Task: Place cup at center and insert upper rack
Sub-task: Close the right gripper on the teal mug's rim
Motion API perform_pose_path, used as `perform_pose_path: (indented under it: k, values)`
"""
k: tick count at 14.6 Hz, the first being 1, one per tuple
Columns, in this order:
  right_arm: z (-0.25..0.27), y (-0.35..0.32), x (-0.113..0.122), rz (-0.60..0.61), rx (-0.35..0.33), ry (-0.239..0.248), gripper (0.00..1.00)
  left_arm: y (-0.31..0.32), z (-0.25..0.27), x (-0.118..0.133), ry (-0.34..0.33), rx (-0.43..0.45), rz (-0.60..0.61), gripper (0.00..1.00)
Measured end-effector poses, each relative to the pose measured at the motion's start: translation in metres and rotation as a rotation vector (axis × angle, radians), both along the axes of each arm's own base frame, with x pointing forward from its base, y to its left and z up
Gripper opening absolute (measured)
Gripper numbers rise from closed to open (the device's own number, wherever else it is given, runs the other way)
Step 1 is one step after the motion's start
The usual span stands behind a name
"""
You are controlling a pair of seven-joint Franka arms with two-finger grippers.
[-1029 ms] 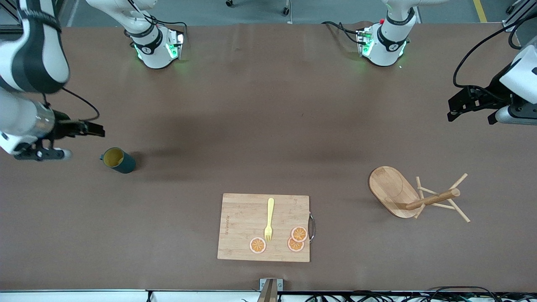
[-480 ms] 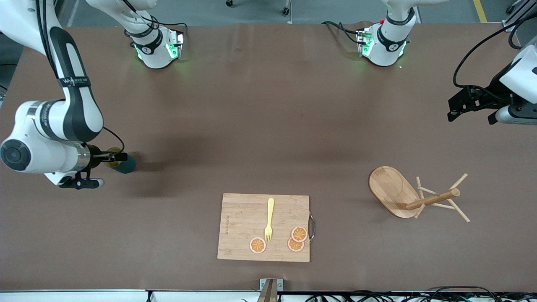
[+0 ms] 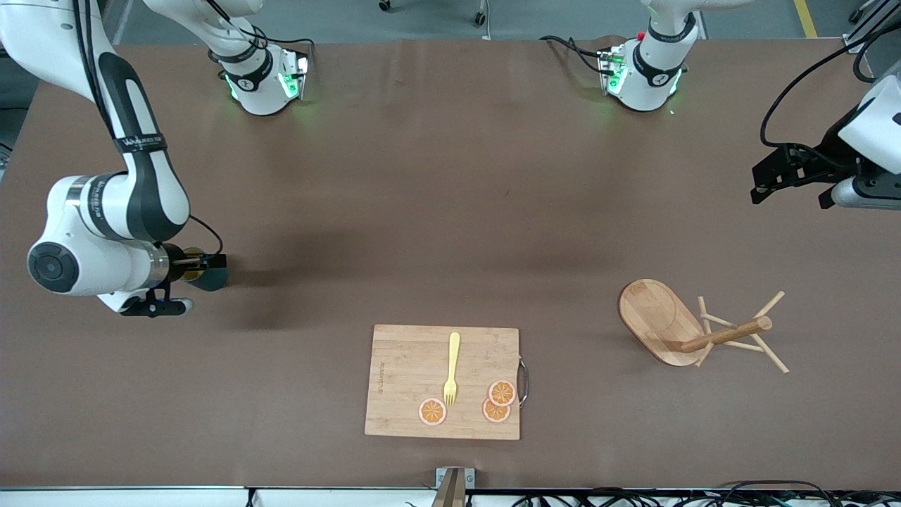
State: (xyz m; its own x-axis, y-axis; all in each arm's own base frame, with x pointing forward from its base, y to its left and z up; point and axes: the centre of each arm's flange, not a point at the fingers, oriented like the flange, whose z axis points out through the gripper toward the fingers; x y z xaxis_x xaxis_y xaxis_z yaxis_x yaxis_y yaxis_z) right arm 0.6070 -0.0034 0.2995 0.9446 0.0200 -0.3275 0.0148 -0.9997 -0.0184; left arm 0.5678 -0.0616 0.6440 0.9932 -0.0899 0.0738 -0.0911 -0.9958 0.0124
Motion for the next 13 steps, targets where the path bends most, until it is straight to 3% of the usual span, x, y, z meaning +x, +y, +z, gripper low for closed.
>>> perform_pose_path:
  k: [5,9,13]
  values:
    - [-0.018,-0.007,0.001,-0.008,-0.005,-0.020,1.00,0.000,0.000,0.000,0.000,0.000,0.000,1.00]
    - [-0.021,-0.008,0.002,0.089,-0.067,-0.020,1.00,0.000,0.000,0.000,0.000,0.000,0.000,1.00]
    - [-0.029,-0.011,0.001,0.115,-0.068,-0.006,0.99,0.000,0.000,0.000,0.000,0.000,0.000,1.00]
